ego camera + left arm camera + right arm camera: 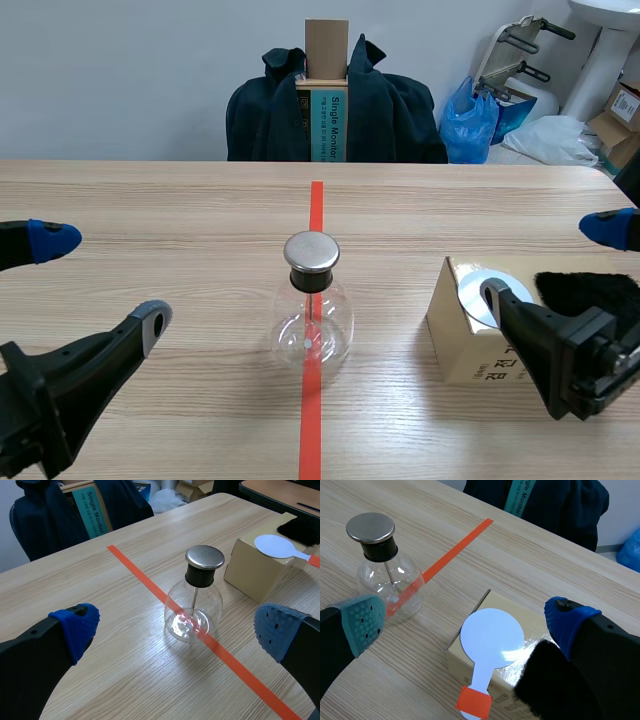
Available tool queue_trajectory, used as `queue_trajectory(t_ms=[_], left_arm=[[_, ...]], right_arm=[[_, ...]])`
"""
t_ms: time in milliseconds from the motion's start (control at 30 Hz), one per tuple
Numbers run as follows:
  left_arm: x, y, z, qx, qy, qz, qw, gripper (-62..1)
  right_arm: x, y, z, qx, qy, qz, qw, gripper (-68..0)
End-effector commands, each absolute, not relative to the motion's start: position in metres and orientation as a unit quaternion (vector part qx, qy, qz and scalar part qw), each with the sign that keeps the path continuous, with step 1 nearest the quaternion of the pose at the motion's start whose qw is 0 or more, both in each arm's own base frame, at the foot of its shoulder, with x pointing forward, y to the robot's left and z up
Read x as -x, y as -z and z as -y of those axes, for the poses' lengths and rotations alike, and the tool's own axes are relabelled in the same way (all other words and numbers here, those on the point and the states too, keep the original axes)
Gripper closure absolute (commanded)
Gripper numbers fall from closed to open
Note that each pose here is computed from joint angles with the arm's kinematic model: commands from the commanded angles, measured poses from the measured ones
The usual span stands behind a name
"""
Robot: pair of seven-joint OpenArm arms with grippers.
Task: Do the electroscope experiment.
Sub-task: 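Pick up the white charging plate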
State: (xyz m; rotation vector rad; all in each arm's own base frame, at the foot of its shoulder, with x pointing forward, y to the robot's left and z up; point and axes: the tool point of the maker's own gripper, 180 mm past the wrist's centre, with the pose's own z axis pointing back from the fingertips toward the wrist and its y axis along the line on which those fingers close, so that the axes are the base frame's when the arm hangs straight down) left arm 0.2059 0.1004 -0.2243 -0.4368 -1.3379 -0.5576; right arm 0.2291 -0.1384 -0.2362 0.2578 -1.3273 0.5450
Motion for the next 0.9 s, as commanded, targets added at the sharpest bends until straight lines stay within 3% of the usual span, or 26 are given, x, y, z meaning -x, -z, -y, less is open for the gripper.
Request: queue_trajectory(t_ms=[0, 567, 867], left_arm=[[-0.205, 0.217, -0.095, 0.208, 0.250, 0.615, 0.718, -62.3], [-0.206, 0.214, -0.095, 0.210, 0.250, 0.622, 0.712, -62.3], [-0.206, 0.214, -0.095, 0.210, 0.250, 0.622, 0.712, -62.3]], right_arm=[[-0.233, 0.230, 0.141, -0.113, -0.246, 0.616, 0.740, -67.9], [-0.236, 0.217, 0.138, -0.117, -0.247, 0.642, 0.716, -67.9], [-0.229, 0.218, 0.126, -0.045, -0.370, 0.630, 0.681, -67.9]])
